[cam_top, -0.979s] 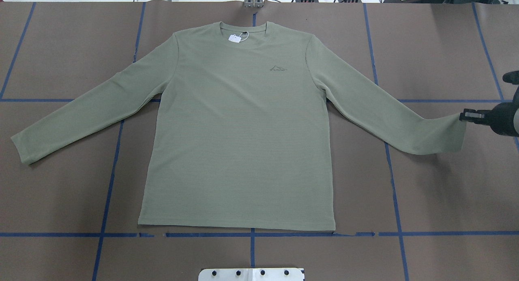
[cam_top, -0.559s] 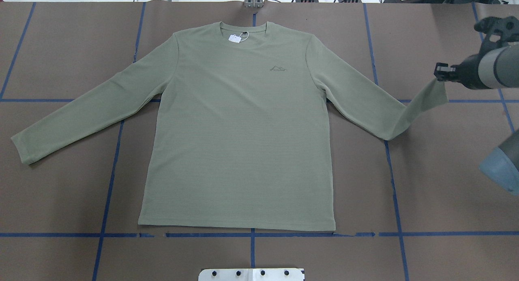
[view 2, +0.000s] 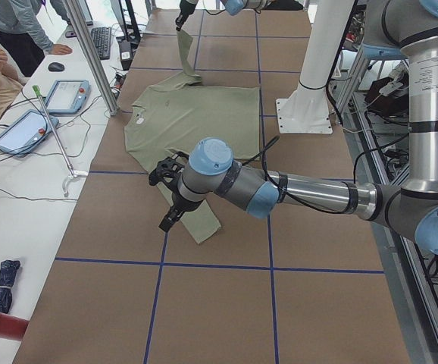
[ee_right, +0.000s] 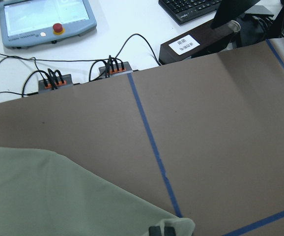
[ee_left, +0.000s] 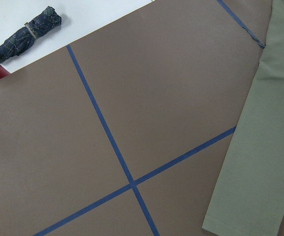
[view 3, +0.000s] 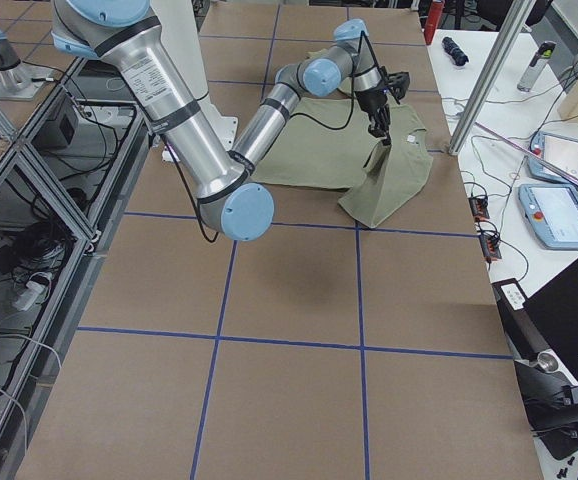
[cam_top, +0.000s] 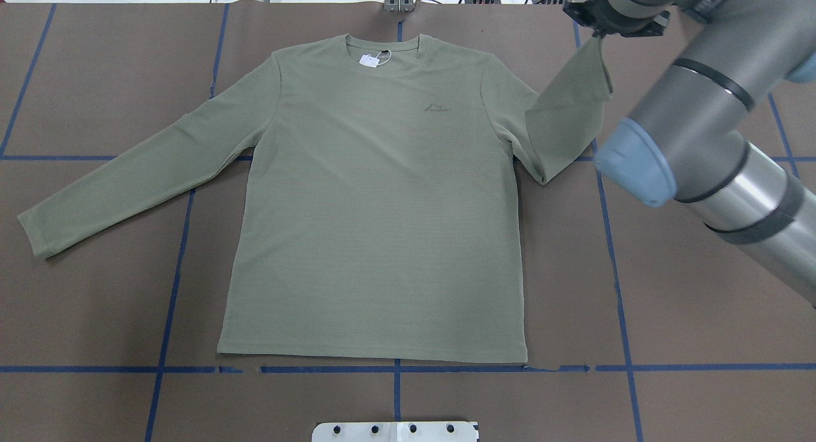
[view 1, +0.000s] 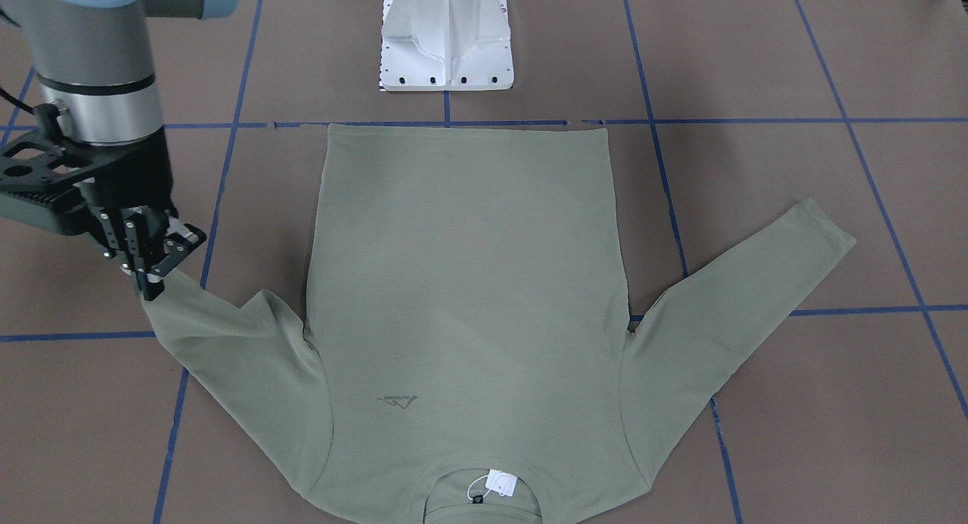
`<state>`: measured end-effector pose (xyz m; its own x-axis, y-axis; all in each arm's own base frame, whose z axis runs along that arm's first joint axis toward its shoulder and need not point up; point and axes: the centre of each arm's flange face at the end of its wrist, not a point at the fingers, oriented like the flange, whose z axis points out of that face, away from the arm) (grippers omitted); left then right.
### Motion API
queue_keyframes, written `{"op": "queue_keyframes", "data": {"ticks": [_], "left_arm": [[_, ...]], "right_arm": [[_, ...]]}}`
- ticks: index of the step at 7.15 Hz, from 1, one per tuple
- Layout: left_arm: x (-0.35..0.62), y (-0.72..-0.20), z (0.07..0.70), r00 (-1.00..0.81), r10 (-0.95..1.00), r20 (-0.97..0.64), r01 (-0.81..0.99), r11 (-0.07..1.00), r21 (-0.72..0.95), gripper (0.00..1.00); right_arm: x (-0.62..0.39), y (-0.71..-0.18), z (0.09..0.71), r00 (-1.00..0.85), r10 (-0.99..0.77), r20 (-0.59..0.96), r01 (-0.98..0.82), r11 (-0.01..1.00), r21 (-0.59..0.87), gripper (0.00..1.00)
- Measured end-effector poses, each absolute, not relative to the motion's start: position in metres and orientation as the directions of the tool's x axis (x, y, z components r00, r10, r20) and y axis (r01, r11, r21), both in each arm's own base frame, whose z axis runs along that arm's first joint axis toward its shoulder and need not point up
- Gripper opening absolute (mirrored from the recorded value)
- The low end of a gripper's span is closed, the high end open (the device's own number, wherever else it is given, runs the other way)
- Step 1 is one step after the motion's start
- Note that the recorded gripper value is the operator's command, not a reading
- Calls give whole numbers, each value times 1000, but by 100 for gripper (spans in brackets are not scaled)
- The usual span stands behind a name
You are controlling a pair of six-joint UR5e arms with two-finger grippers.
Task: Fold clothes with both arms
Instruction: 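Carry the sleeve across the shirt body toward the collar with the right gripper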
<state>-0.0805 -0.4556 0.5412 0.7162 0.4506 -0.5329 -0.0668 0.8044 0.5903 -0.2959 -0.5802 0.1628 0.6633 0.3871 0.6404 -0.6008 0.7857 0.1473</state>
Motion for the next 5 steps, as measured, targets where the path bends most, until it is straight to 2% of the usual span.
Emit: {"op": "queue_keyframes", "data": {"ticks": [3, 5], "left_arm": [[-80, -455, 543, 716, 448, -535, -67, 807, 587, 100], [-80, -455, 544, 716, 447, -536, -66, 808, 586, 100]], "right_arm": [[-436, -630, 19, 574, 509, 642, -745, 650, 150, 0], [-539, -615, -6, 572, 457, 681, -768, 589, 250, 0]]}}
